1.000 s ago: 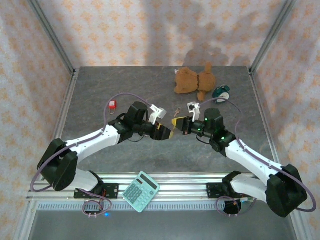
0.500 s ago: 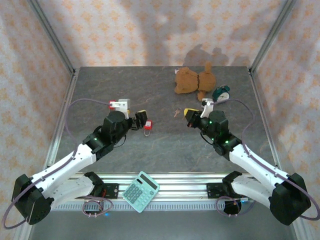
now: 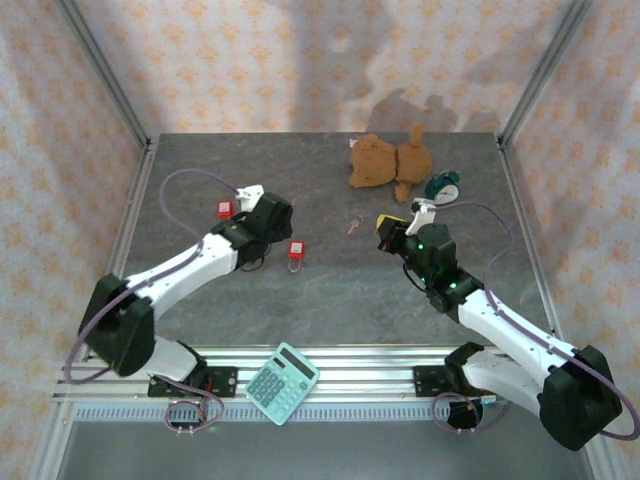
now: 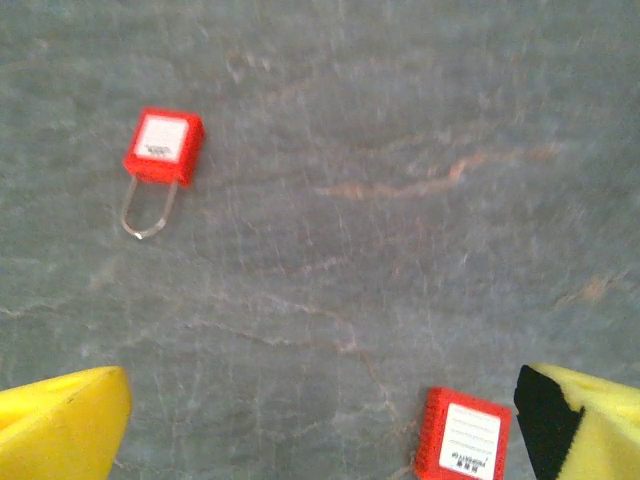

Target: Unlock with the key

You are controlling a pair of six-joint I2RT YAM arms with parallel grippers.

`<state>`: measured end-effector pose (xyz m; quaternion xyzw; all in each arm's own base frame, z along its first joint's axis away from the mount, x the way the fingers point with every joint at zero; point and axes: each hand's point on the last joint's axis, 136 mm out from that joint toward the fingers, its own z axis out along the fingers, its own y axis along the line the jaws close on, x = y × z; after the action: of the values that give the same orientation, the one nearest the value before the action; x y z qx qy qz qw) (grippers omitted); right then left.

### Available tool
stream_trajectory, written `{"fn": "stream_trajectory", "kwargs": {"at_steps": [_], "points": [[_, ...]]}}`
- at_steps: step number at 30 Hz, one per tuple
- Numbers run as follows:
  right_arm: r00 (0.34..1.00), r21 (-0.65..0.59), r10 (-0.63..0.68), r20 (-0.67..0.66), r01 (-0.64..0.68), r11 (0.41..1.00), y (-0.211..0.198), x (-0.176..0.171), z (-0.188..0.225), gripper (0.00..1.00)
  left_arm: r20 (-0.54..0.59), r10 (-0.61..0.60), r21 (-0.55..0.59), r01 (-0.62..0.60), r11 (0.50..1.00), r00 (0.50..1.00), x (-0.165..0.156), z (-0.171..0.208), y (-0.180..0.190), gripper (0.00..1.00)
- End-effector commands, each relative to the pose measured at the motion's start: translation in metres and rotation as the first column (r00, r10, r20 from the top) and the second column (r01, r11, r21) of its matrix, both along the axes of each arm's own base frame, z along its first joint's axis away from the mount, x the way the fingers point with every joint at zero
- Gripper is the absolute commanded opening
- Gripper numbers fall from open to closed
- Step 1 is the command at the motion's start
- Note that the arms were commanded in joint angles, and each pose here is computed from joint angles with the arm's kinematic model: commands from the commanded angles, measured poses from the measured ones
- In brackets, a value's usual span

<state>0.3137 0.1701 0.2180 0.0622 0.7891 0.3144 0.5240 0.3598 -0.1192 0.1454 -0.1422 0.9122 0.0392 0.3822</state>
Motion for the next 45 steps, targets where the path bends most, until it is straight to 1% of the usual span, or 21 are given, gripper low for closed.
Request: {"fn": "stream_trajectory", "kwargs": {"at_steps": [1, 3, 5, 6, 7, 9, 10, 12, 13, 15, 16, 17, 19, 21, 24, 28, 32, 37, 42, 45], "points": [[1.000, 0.001, -0.022, 0.017, 0.022, 1.000, -0.002, 0.003, 0.005, 0.06, -0.134, -0.035, -0.015, 0.033, 0.999, 0.990, -0.010, -0.016, -0.011, 0.99], [1.000, -0.011, -0.021, 0.009, 0.021, 1.000, -0.002, 0.003, 0.002, 0.06, -0.144, -0.079, -0.043, 0.073, 0.996, 0.986, -0.007, -0.020, -0.021, 0.96], [1.000, -0.016, -0.020, 0.004, 0.020, 1.000, -0.002, 0.003, 0.000, 0.06, -0.158, -0.162, -0.071, 0.152, 0.986, 0.974, -0.004, -0.024, -0.036, 0.92], [1.000, -0.018, -0.019, 0.002, 0.019, 1.000, -0.002, 0.003, -0.001, 0.06, -0.176, -0.177, -0.077, 0.166, 0.983, 0.968, -0.003, -0.026, -0.040, 0.91], [1.000, -0.019, -0.018, 0.001, 0.018, 1.000, -0.001, 0.004, -0.002, 0.06, -0.210, -0.208, -0.058, 0.200, 0.978, 0.955, -0.002, -0.028, -0.043, 0.90], [1.000, -0.018, -0.018, -0.003, 0.018, 1.000, 0.000, 0.005, -0.003, 0.06, -0.294, -0.214, -0.032, 0.215, 0.976, 0.931, -0.003, -0.038, -0.047, 0.89], [1.000, -0.020, -0.015, -0.007, 0.015, 1.000, 0.000, 0.005, -0.004, 0.06, -0.338, -0.219, -0.017, 0.227, 0.974, 0.915, -0.003, -0.045, -0.049, 0.88], [1.000, -0.022, -0.015, -0.011, 0.015, 1.000, 0.001, 0.006, -0.005, 0.06, -0.396, -0.226, 0.003, 0.247, 0.969, 0.890, -0.006, -0.057, -0.055, 0.86], [1.000, -0.023, -0.015, -0.012, 0.015, 1.000, 0.001, 0.006, -0.005, 0.06, -0.423, -0.242, -0.001, 0.267, 0.964, 0.873, -0.008, -0.065, -0.061, 0.85], [1.000, -0.018, -0.019, -0.003, 0.019, 1.000, 0.000, 0.005, -0.005, 0.06, -0.466, -0.282, -0.038, 0.299, 0.953, 0.839, -0.011, -0.076, -0.072, 0.77], [1.000, -0.005, -0.022, 0.009, 0.022, 1.000, -0.001, 0.004, -0.003, 0.06, -0.480, -0.300, -0.053, 0.314, 0.948, 0.824, -0.012, -0.080, -0.076, 0.77], [0.999, 0.005, -0.025, 0.020, 0.025, 1.000, -0.002, 0.004, -0.001, 0.06, -0.507, -0.307, -0.054, 0.325, 0.944, 0.805, -0.014, -0.084, -0.078, 0.76], [1.000, 0.004, -0.022, 0.019, 0.022, 1.000, -0.001, 0.004, 0.001, 0.06, -0.566, -0.294, -0.021, 0.344, 0.939, 0.770, -0.016, -0.092, -0.074, 0.77], [1.000, -0.004, -0.018, 0.014, 0.018, 1.000, 0.000, 0.005, 0.000, 0.06, -0.594, -0.282, -0.002, 0.349, 0.937, 0.753, -0.016, -0.094, -0.071, 0.78], [1.000, -0.006, -0.017, 0.008, 0.017, 1.000, 0.000, 0.004, -0.003, 0.06, -0.642, -0.307, -0.036, 0.372, 0.927, 0.703, -0.021, -0.100, -0.077, 0.78], [1.000, -0.008, -0.012, 0.007, 0.012, 1.000, 0.000, 0.003, -0.004, 0.06, -0.702, -0.299, -0.041, 0.382, 0.923, 0.646, -0.024, -0.104, -0.076, 0.72], [1.000, -0.006, 0.003, 0.007, -0.003, 1.000, 0.002, 0.001, -0.005, 0.06, -0.717, -0.275, -0.058, 0.339, 0.939, 0.640, -0.019, -0.099, -0.064, 0.69], [1.000, 0.003, 0.020, 0.013, -0.020, 1.000, 0.004, -0.002, -0.004, 0.06, -0.749, -0.278, -0.095, 0.319, 0.943, 0.601, -0.018, -0.098, -0.068, 0.65], [0.999, 0.009, 0.030, 0.026, -0.030, 1.000, 0.003, -0.005, 0.001, 0.06, -0.755, -0.267, -0.107, 0.288, 0.951, 0.599, -0.019, -0.102, -0.070, 0.62], [0.999, 0.009, 0.031, 0.029, -0.031, 0.999, 0.002, -0.007, 0.003, 0.06, -0.742, -0.289, -0.153, 0.267, 0.951, 0.604, -0.018, -0.103, -0.076, 0.62]]}}
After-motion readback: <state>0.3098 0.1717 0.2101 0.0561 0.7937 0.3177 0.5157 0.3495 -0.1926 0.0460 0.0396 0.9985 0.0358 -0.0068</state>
